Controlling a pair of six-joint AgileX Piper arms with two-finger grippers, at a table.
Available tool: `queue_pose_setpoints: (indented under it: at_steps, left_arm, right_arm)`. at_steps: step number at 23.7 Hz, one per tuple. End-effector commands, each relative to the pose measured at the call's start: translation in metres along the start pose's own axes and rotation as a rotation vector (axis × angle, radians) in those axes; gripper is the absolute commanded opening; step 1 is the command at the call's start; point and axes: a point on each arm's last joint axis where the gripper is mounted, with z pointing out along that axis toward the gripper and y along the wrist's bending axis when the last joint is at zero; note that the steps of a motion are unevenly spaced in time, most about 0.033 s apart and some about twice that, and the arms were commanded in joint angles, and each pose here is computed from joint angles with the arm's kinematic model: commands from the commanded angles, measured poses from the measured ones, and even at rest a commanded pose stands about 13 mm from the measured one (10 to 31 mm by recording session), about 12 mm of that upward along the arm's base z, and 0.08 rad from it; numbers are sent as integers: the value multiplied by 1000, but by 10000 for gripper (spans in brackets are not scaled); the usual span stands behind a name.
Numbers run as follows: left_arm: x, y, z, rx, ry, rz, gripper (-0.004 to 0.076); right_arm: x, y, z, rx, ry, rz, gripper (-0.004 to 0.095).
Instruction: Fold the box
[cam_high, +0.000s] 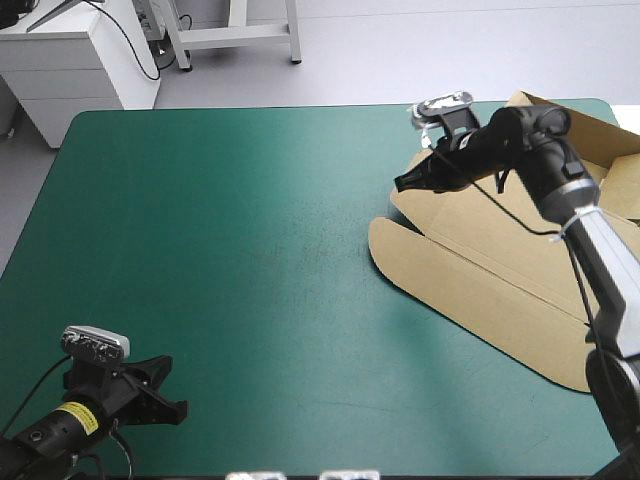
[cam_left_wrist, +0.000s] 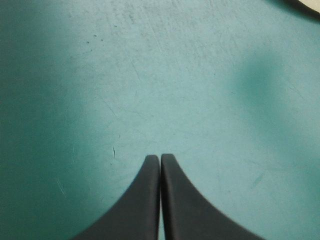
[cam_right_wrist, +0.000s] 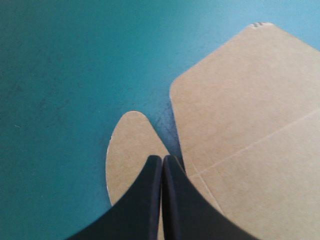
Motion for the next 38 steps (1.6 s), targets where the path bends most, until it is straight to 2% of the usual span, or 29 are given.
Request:
queue_pose_setpoints:
  at_steps: [1,5,9,14,18,22,26,30,34,38]
  left_arm:
    - [-8,0,3,4,-94,2,-8]
    - [-7,1,6,6,-131,1,-8]
    - [-7,0,4,8,-141,2,-8]
    - [-6,0,-2,11,-175,7,-8]
    - [-1,-1,-23,34,-307,44,-8]
    - [8,-1,-43,50,-413,56,-8]
    - [17,-1,-52,68,-435,50,-8]
    - [19,-1,-53,70,-430,50,-8]
    - [19,-1,-53,70,-430,50,-8]
    - [19,-1,-53,70,-432,50,-8]
  right_arm:
    - [4,24,-33,41,-180,-60,-14]
    - [30,31,-39,7,-222,-74,-14]
    - [59,34,-62,34,-354,-89,-14]
    - [112,36,-81,58,-434,-77,-14]
    - [178,38,-108,107,-580,-90,-14]
    - [216,40,-118,125,-649,-103,-14]
    - [250,36,-127,173,-675,-28,-14]
    - [283,33,-139,219,-627,42,-14]
    - [307,33,-145,244,-607,47,-14]
    - [326,34,-156,264,-678,43,-14]
